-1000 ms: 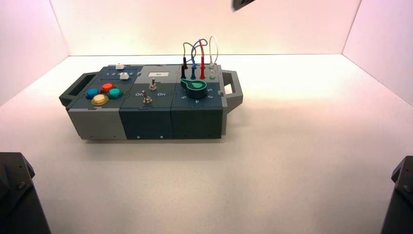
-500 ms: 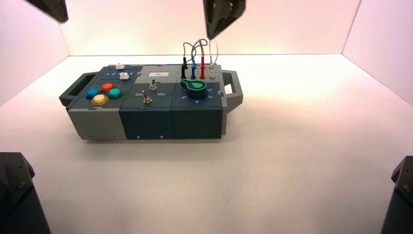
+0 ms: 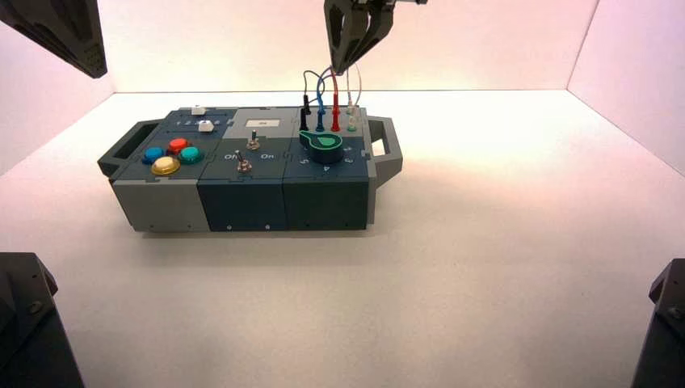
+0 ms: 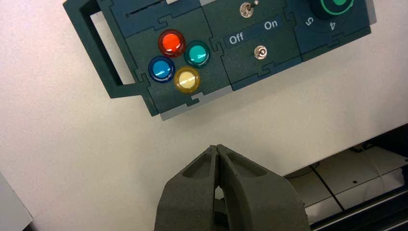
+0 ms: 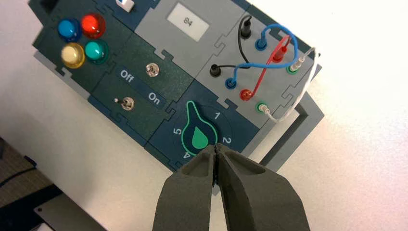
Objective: View the box from the top.
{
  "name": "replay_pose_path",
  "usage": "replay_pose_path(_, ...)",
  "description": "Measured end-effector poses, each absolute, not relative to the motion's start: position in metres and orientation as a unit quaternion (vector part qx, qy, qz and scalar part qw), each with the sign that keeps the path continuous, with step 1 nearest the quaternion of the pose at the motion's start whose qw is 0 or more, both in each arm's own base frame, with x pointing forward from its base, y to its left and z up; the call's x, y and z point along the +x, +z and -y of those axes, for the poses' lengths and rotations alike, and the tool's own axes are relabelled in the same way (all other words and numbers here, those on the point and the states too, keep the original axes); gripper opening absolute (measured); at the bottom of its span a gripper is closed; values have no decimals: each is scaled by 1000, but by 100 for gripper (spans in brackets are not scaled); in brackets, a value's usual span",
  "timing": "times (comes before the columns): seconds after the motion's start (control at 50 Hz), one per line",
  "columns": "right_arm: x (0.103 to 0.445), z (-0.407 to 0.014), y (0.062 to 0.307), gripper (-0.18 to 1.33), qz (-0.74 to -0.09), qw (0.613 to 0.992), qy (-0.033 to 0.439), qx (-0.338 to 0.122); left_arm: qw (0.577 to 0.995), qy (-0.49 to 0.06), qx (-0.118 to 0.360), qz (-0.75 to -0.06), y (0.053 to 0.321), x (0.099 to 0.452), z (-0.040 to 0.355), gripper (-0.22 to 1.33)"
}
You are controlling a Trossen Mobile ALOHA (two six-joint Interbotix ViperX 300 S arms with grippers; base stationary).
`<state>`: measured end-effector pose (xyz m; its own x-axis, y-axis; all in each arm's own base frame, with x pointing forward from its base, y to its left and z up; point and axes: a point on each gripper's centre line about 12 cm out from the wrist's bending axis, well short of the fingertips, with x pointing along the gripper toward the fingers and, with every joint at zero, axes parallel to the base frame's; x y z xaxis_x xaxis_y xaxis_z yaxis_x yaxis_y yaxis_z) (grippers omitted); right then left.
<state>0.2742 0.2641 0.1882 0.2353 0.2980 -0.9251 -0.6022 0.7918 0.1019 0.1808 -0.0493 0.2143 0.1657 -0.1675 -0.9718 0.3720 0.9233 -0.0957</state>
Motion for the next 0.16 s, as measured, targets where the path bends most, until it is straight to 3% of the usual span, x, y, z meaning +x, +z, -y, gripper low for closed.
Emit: replay_pose_path(0.16,274,-264,186,-14,-548,772,290,-140,761,-178,81,-619,213,183,50,-16)
